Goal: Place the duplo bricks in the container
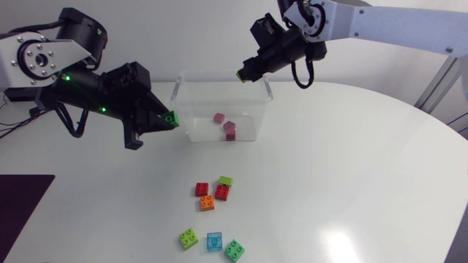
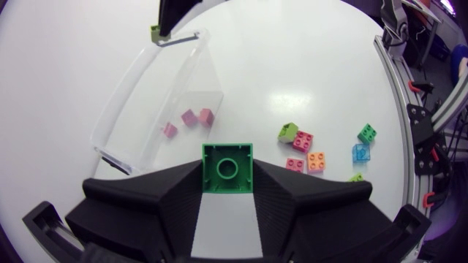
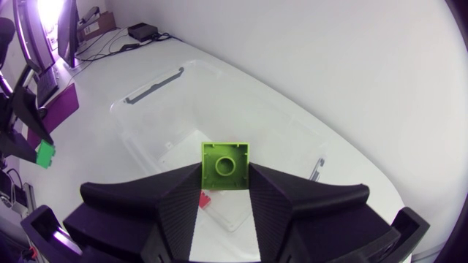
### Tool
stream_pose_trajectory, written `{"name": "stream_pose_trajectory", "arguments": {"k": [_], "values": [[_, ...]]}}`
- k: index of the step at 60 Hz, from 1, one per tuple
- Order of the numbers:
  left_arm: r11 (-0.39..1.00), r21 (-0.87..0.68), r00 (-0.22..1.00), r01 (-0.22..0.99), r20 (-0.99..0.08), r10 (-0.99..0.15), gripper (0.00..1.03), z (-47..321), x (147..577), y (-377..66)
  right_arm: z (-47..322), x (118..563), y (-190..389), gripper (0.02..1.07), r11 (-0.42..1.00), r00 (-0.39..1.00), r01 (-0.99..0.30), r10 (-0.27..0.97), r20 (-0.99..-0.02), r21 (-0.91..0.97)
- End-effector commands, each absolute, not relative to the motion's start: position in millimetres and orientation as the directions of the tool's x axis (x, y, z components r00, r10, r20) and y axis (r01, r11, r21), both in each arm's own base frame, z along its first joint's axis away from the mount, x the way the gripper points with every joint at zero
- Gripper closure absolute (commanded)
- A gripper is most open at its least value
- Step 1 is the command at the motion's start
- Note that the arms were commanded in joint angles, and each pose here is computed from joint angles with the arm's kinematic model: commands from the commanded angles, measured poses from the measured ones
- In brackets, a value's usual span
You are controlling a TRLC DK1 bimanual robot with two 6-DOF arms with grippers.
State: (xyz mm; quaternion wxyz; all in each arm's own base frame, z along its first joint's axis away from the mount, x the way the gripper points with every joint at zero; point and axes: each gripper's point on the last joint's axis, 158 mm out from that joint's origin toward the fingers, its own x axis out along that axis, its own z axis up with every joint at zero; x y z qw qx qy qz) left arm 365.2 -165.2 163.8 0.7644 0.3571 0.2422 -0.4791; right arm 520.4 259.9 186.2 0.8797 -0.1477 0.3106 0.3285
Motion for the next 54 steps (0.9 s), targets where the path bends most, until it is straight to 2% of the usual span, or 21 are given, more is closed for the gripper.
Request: {"name": "stream_pose_trajectory", "arguments": {"k": [1, 12, 15, 20, 22, 25, 40, 54], "values": [[0.358, 0.352, 0.502, 0.865, -0.641, -0.581, 0.77, 199, 382, -168, 179, 540, 264, 0.73, 0.761, 0.605, -0.648, 0.479, -0.636, -0.044], [0.458, 0.352, 0.576, 0.816, -0.563, -0.593, 0.76, 224, 414, -173, 159, 561, 264, 0.71, 0.780, 0.598, -0.624, 0.448, -0.664, -0.035], [0.469, 0.343, 0.578, 0.814, -0.558, -0.595, 0.75, 223, 421, -176, 155, 563, 262, 0.57, 0.786, 0.596, -0.618, 0.444, -0.669, -0.030], [0.489, 0.325, 0.582, 0.809, -0.552, -0.597, 0.74, 221, 433, -179, 151, 560, 257, 0.24, 0.792, 0.590, -0.610, 0.432, -0.683, -0.026], [0.493, 0.317, 0.581, 0.810, -0.552, -0.599, 0.74, 220, 437, -181, 152, 559, 255, 0.15, 0.793, 0.590, -0.609, 0.429, -0.684, -0.028], [0.499, 0.309, 0.580, 0.810, -0.551, -0.601, 0.73, 220, 441, -184, 154, 557, 251, 0.09, 0.795, 0.593, -0.605, 0.425, -0.684, -0.030], [0.551, 0.302, 0.617, 0.778, -0.532, -0.580, 0.65, 208, 474, -192, 179, 532, 233, 0.07, 0.794, 0.608, -0.606, 0.422, -0.672, -0.050], [0.591, 0.285, 0.640, 0.754, -0.522, -0.565, 0.64, 201, 512, -206, 195, 473, 226, 0.07, 0.761, 0.587, -0.646, 0.439, -0.680, -0.066]]}}
